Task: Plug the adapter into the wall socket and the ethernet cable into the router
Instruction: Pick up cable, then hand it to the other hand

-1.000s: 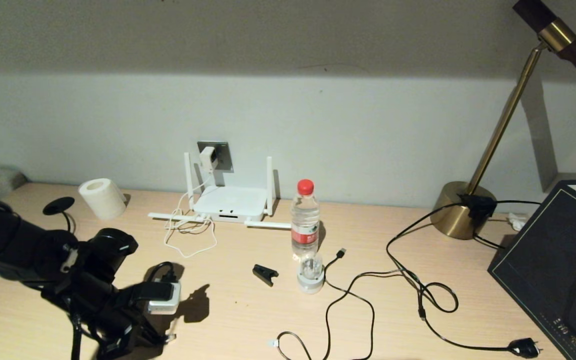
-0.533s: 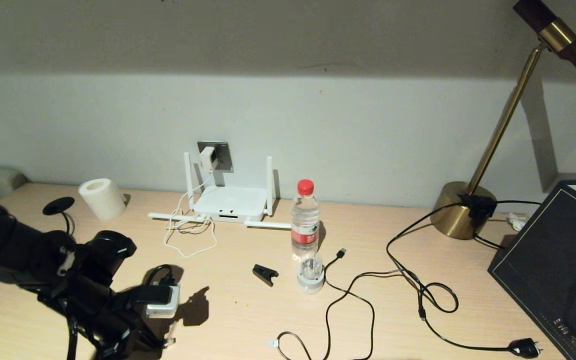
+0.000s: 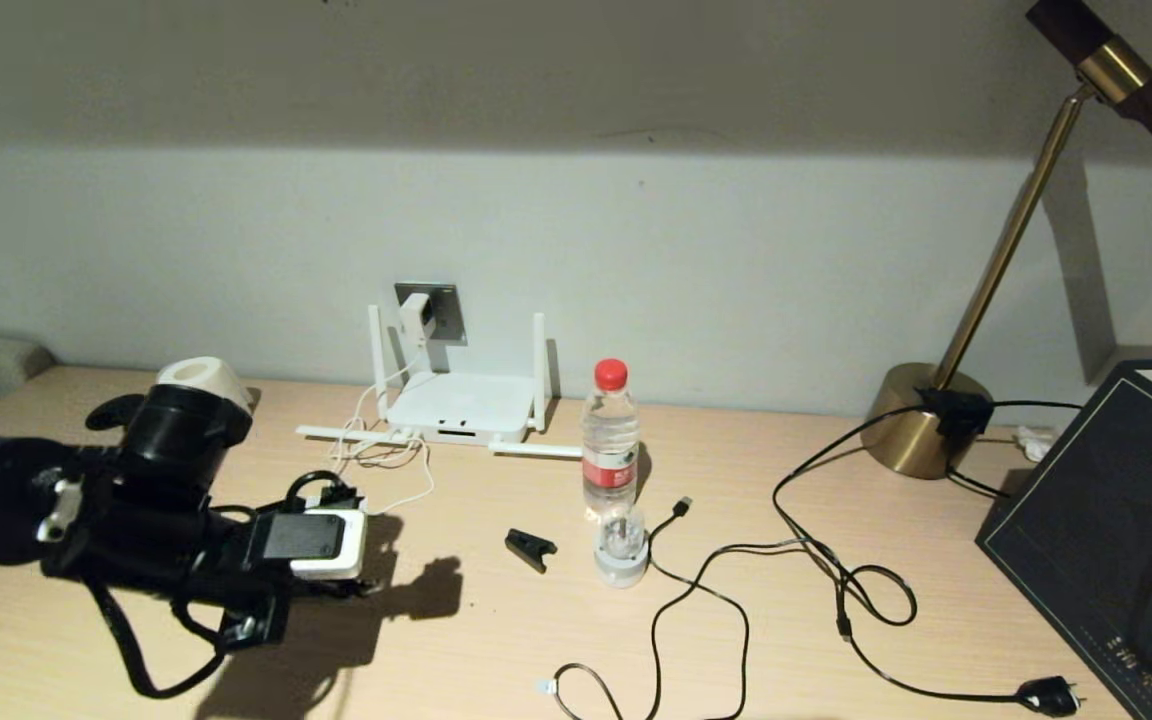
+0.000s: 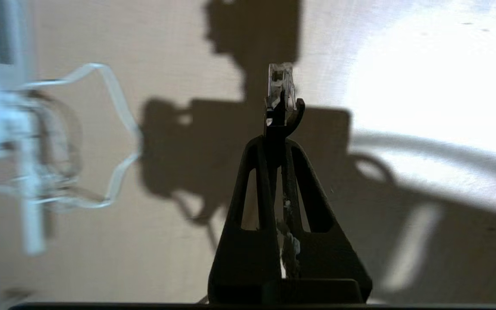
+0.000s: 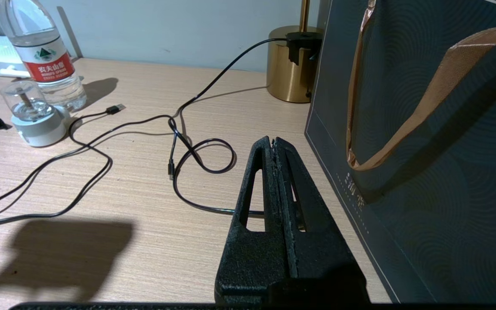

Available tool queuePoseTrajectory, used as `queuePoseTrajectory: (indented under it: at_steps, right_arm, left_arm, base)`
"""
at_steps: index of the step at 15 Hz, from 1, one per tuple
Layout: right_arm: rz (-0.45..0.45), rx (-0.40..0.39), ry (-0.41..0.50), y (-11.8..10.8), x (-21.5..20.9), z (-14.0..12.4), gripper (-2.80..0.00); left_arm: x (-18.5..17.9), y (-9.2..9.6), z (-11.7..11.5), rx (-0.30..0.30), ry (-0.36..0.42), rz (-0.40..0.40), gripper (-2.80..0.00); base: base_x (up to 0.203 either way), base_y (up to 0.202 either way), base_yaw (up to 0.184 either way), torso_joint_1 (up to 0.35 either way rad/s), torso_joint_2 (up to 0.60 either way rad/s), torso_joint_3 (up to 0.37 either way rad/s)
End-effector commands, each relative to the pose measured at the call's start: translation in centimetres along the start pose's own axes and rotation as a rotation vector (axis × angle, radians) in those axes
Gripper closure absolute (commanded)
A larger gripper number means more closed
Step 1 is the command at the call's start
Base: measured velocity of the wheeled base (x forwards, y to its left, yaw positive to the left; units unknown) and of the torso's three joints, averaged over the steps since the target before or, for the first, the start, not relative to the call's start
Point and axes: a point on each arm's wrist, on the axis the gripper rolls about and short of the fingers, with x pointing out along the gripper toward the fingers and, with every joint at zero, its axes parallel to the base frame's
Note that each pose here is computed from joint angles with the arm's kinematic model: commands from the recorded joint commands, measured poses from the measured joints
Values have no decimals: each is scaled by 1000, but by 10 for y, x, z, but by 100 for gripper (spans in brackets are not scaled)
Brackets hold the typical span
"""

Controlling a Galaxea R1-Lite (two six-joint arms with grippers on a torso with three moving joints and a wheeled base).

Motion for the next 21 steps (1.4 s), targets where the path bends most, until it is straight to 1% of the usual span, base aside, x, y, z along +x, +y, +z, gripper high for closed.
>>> queuePoseTrajectory:
  at_steps: [1, 3, 4, 5, 8, 9, 10, 12, 14, 15, 16, 17, 18, 19, 20, 21]
  right_arm:
    - [1, 0, 36, 0, 2, -10, 0]
    - [1, 0, 36, 0, 2, -10, 0]
    - [4, -3, 36, 0, 2, -10, 0]
    - [5, -17, 37, 0, 2, -10, 0]
    - [9, -46, 39, 0, 2, -10, 0]
    - [9, -40, 36, 0, 2, -10, 0]
    - [7, -28, 36, 0, 2, -10, 0]
    - [6, -23, 37, 0, 2, -10, 0]
    - [4, -23, 37, 0, 2, -10, 0]
    - [4, -29, 33, 0, 2, -9, 0]
    - [1, -25, 9, 0, 1, -3, 0]
    - [-5, -6, -50, 0, -3, 14, 0]
    - [-3, 29, -129, 0, -11, 41, 0]
    - [14, 71, -197, 0, -21, 75, 0]
    - [52, 122, -217, 0, -28, 107, 0]
    - [123, 180, -178, 1, -25, 135, 0]
  left_arm:
    - [-28, 3, 15, 60, 0, 106, 0]
    - [-40, 4, 21, 96, 16, 157, 0]
    - [-45, 4, 25, 118, 8, 175, 0]
    - [-48, 3, 29, 124, -3, 182, 0]
    - [-49, 0, 34, 81, -26, 187, 0]
    - [-48, 0, 39, 68, -40, 185, 0]
    - [-48, -1, 42, 72, -52, 184, 0]
    - [-45, -2, 53, 101, -79, 178, 0]
    - [-42, -6, 62, 101, -106, 172, 0]
    - [-43, -8, 62, 97, -109, 172, 0]
    - [-45, -11, 62, 97, -111, 174, 0]
    - [-50, -16, 61, 91, -113, 177, 0]
    - [-52, -27, 57, 75, -111, 165, 0]
    - [-51, -35, 54, 63, -108, 151, 0]
    - [-49, -35, 54, 62, -114, 163, 0]
    - [-48, -30, 57, 69, -124, 182, 0]
  base:
    - [0, 0, 0, 0, 0, 0]
    - [0, 0, 0, 0, 0, 0]
    - [0, 0, 0, 0, 0, 0]
    - [0, 0, 0, 0, 0, 0]
    - [0, 0, 0, 0, 0, 0]
    - [0, 0, 0, 0, 0, 0]
    - [0, 0, 0, 0, 0, 0]
    - [0, 0, 0, 0, 0, 0]
    - [0, 0, 0, 0, 0, 0]
    - [0, 0, 0, 0, 0, 0]
    - [0, 0, 0, 0, 0, 0]
    - [0, 0, 0, 0, 0, 0]
    - [0, 0, 0, 0, 0, 0]
    - [0, 0, 0, 0, 0, 0]
    - [0, 0, 0, 0, 0, 0]
    - [0, 0, 0, 0, 0, 0]
